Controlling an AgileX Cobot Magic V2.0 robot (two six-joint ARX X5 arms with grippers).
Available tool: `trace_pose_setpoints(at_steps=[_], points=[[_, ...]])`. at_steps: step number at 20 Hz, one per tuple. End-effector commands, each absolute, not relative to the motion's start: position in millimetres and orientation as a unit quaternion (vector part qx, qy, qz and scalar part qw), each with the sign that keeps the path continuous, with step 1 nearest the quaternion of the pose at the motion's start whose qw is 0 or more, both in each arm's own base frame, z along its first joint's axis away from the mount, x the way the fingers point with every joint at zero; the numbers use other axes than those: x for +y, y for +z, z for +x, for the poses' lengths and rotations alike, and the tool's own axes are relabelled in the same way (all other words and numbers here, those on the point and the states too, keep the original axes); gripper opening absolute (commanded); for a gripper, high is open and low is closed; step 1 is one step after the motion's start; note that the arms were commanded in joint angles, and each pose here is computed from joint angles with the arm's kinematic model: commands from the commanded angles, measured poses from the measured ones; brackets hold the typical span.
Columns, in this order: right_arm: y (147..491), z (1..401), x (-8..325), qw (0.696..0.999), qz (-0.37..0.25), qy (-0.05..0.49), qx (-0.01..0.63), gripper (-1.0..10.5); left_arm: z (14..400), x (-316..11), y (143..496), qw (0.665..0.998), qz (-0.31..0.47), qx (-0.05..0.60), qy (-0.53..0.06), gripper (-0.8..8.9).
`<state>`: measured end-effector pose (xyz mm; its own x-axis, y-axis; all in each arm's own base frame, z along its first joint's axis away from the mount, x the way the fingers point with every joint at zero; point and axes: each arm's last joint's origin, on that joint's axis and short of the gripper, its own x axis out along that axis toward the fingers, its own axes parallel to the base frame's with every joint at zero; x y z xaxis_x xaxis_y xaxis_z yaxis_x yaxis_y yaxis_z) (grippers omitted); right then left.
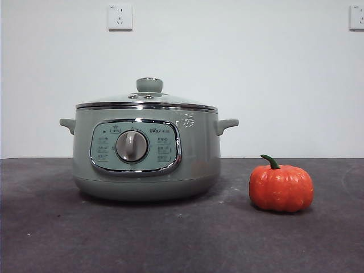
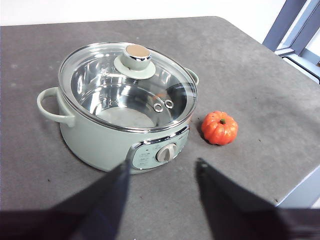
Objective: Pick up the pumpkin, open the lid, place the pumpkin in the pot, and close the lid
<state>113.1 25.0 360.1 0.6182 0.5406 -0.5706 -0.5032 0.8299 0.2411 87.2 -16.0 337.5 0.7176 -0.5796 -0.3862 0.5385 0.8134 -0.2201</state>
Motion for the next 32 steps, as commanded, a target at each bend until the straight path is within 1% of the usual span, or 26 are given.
trace_pose_setpoints(at_steps=[1,7,11,15,20,25,32], points=[[359.9,115.1,26.0,0.896,0.036,0.294,0.33,7.9,87.1,-16.0,338.7,0.927,-0.04,0.218,-0.303,8.07],[352.3,132.2,37.0,0.874,0.03,0.323,0.363,7.8,87.0,-16.0,338.6,0.926,-0.042,0.219,-0.303,8.07],[336.1,162.4,54.6,0.858,-0.013,0.31,0.409,7.8,87.0,-16.0,338.6,0.926,-0.042,0.219,-0.303,8.07],[308.2,202.4,81.5,0.836,-0.055,0.304,0.453,7.8,86.9,-16.0,338.4,0.926,-0.043,0.221,-0.303,8.07],[259.8,247.7,114.1,0.816,-0.109,0.275,0.497,7.8,86.9,-16.0,338.4,0.926,-0.043,0.221,-0.303,8.07],[221.5,272.7,127.9,0.801,-0.14,0.253,0.525,7.9,86.9,-16.0,338.4,0.926,-0.042,0.221,-0.303,8.07],[189.7,287.3,134.9,0.782,-0.143,0.25,0.552,7.8,86.9,-16.0,338.4,0.926,-0.042,0.221,-0.303,8.07]])
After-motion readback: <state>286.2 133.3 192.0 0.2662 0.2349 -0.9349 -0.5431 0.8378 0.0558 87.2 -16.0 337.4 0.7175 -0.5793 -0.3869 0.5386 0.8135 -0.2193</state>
